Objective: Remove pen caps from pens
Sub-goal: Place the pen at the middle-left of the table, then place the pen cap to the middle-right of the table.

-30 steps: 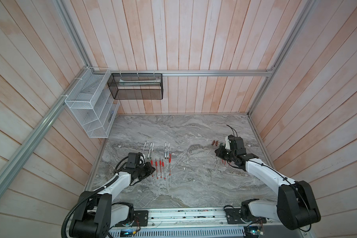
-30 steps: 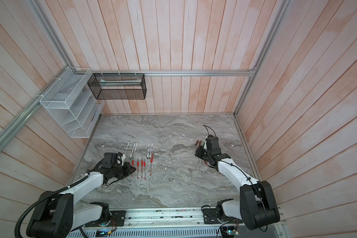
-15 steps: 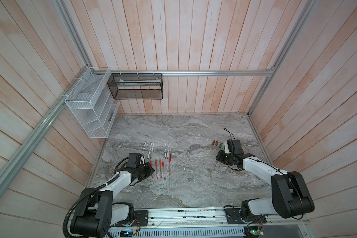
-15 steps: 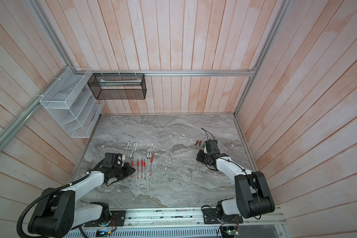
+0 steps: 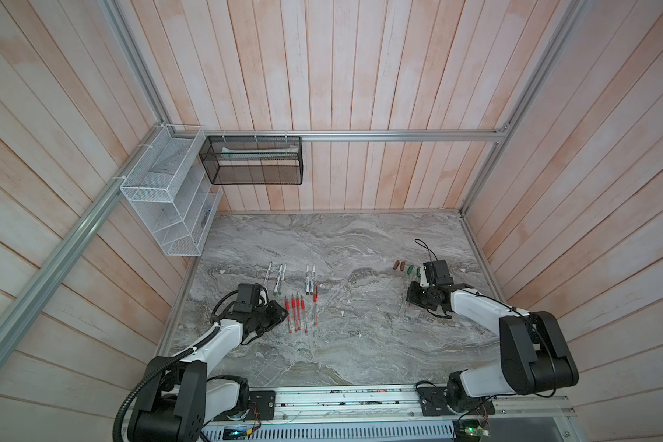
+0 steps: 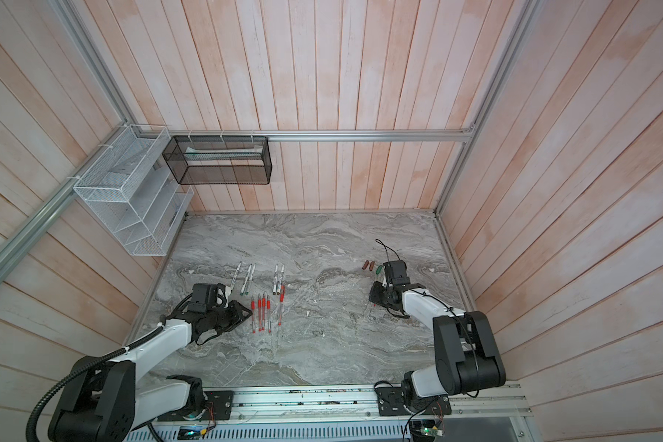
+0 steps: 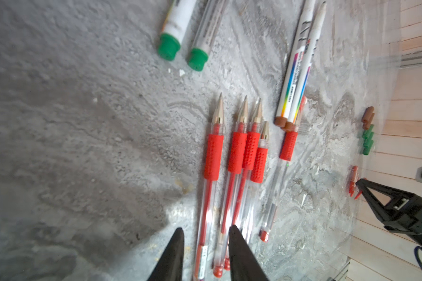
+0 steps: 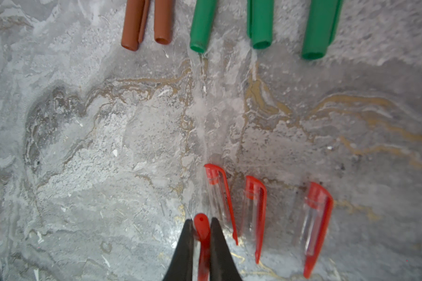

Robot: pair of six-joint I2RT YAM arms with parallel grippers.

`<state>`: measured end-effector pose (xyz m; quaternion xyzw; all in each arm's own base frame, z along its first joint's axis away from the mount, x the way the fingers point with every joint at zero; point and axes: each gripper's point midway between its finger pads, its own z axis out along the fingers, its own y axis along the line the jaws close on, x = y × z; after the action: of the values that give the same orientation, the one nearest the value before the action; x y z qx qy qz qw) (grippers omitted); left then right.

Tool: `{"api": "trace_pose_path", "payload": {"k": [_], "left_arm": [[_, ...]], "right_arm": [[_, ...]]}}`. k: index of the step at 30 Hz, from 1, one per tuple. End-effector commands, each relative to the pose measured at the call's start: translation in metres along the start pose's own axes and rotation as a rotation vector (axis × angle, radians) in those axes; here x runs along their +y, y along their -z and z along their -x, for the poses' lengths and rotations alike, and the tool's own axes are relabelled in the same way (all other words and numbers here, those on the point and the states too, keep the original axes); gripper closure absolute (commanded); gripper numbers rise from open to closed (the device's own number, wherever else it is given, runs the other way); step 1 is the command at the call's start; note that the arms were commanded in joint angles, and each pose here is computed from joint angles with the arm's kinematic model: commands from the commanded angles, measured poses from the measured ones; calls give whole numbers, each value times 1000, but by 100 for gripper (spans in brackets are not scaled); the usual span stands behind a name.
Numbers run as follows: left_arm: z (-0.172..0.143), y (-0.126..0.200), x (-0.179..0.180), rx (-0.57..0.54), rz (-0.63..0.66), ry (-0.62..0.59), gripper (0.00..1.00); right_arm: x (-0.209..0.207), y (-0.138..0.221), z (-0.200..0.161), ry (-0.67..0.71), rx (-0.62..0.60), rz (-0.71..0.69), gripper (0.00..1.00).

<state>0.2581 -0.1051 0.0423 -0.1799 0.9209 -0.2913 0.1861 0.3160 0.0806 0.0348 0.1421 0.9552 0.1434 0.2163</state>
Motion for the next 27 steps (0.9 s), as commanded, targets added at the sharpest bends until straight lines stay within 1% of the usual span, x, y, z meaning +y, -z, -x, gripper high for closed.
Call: {"api": "trace_pose_path", "payload": {"k": [1,5,7,8,9,12,15,18,22,27], "left_arm": [[8,8,2,-54,-5,7,60],[33,26,1,-173,-40,23,50],[44,35,-1,-246,-69,16,42],[50,40,-3,-272,-87,13,41],[56,47,-7,-301,-99,3,38],[74,68,-25,-404,-142,-103,28],[92,89,-34,-517,-160,-184,22],[103,105,-41,-576,-153,-249,16],[116,124,-53,-664,-136,-376,9],[122,131,-54,-689,-103,-426,4]], "right_arm": [[-8,2,7,19,-1,-54,99],[-6,3,10,26,0,-55,98],[-8,1,13,29,-6,-68,97],[-9,1,13,29,-2,-74,97],[-8,0,14,27,3,-76,96],[-5,-4,17,30,17,-68,95],[-6,-6,22,39,16,-85,95],[-2,-7,23,37,27,-81,94],[0,-12,21,57,40,-91,94],[6,-17,16,64,68,-82,93]]}}
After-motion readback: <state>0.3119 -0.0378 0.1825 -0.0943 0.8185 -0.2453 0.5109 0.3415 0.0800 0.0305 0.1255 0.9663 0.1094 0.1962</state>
